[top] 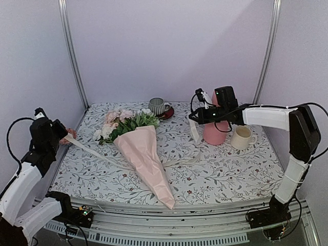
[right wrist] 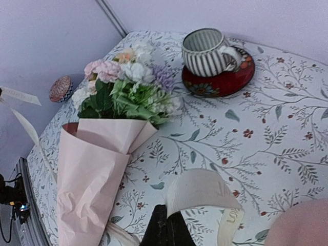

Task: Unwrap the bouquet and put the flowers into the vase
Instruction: Untie the half-tied ribbon from the folded wrapping paper.

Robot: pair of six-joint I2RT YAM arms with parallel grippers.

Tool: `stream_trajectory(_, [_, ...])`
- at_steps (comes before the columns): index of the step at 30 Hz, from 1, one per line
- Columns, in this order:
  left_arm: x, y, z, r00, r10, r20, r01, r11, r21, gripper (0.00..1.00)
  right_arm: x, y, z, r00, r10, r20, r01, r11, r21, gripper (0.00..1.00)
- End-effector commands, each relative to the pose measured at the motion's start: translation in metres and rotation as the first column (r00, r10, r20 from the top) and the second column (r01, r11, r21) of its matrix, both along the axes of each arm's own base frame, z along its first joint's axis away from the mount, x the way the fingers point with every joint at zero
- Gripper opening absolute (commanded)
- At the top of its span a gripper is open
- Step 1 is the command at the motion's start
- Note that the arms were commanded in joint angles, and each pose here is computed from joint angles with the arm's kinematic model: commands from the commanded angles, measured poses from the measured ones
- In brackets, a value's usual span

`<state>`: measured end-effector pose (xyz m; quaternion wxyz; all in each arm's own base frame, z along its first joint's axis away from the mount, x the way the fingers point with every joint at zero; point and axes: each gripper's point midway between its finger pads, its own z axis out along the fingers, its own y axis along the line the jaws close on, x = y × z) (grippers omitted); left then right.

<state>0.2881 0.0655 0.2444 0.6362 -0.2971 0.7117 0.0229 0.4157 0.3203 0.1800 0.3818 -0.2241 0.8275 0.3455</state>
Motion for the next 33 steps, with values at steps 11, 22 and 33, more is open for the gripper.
stream_trajectory(11, [-0.007,0.031,0.050,0.990,0.110,0.090,-0.115,0.992,0.051,0.00,0.032,-0.030,0.054,0.993,-0.062,0.105,0.063,0.998,-0.008,0.02])
stream_trajectory(22, [-0.018,0.040,0.051,0.982,0.163,0.097,-0.168,0.985,0.046,0.00,0.027,-0.021,0.059,0.995,-0.012,0.095,0.010,1.000,0.029,0.02])
stream_trajectory(33, [-0.035,0.052,0.054,0.961,0.246,0.128,-0.251,0.968,0.021,0.00,0.030,-0.017,0.088,0.989,-0.003,0.147,-0.002,0.999,0.034,0.02])
